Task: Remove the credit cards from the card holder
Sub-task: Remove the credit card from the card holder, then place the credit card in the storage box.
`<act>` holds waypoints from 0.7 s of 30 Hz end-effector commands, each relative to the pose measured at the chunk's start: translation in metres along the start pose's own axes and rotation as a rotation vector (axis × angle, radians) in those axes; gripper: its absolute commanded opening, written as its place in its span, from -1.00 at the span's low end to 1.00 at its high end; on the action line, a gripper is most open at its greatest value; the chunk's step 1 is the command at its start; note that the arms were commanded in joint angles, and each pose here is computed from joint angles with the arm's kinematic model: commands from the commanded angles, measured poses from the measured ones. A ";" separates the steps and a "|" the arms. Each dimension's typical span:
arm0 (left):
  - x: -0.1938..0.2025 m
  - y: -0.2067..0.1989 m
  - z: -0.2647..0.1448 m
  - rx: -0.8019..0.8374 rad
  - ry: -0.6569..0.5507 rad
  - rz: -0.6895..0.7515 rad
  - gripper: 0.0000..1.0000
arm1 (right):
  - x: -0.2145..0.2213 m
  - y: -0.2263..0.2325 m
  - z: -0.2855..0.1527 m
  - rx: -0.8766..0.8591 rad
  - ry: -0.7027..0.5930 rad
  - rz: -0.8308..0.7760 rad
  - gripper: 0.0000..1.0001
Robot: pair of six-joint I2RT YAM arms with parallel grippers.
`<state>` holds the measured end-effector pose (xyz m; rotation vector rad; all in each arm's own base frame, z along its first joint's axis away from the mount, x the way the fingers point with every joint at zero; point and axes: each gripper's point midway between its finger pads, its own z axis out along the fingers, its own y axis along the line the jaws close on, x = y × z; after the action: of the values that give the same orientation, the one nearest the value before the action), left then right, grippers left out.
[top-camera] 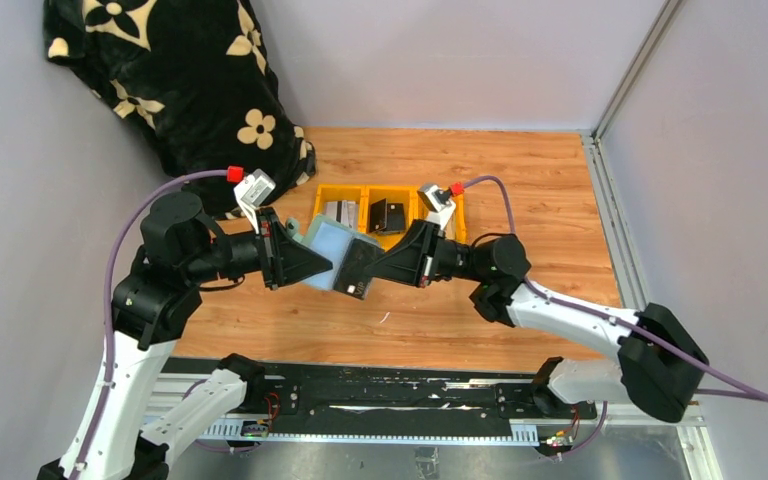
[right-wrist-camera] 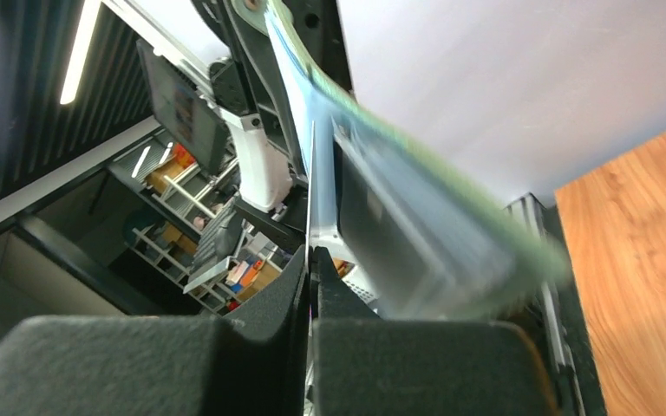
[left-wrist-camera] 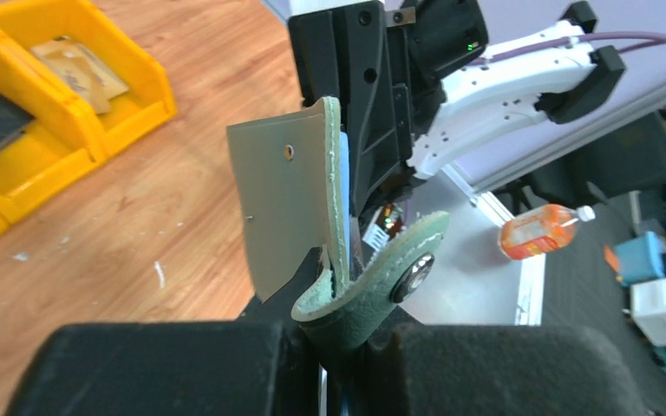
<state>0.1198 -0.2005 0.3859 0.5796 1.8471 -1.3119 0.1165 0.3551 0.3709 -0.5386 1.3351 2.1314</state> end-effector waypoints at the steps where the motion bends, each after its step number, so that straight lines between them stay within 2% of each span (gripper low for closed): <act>1: -0.012 0.009 -0.007 -0.089 -0.043 0.106 -1.00 | 0.002 -0.005 -0.023 0.071 0.021 -0.057 -1.00; 5: -0.018 0.020 -0.011 -0.161 -0.071 0.142 -1.00 | -0.008 -0.028 -0.050 0.225 0.069 -0.118 -1.00; 11: -0.024 0.057 -0.027 -0.384 -0.116 0.245 -1.00 | -0.047 -0.108 -0.096 0.723 0.171 -0.208 -1.00; 17: -0.005 0.054 -0.026 -0.346 -0.052 0.230 -1.00 | -0.065 -0.211 -0.129 1.106 0.358 -0.145 -1.00; 21: 0.000 0.045 -0.026 -0.297 -0.037 0.223 -1.00 | -0.066 -0.263 -0.137 1.196 0.446 -0.112 -1.00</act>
<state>0.1523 -0.1581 0.3587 0.5310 1.8802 -0.8520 0.3308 0.3288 0.2476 -0.4730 2.1234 1.0696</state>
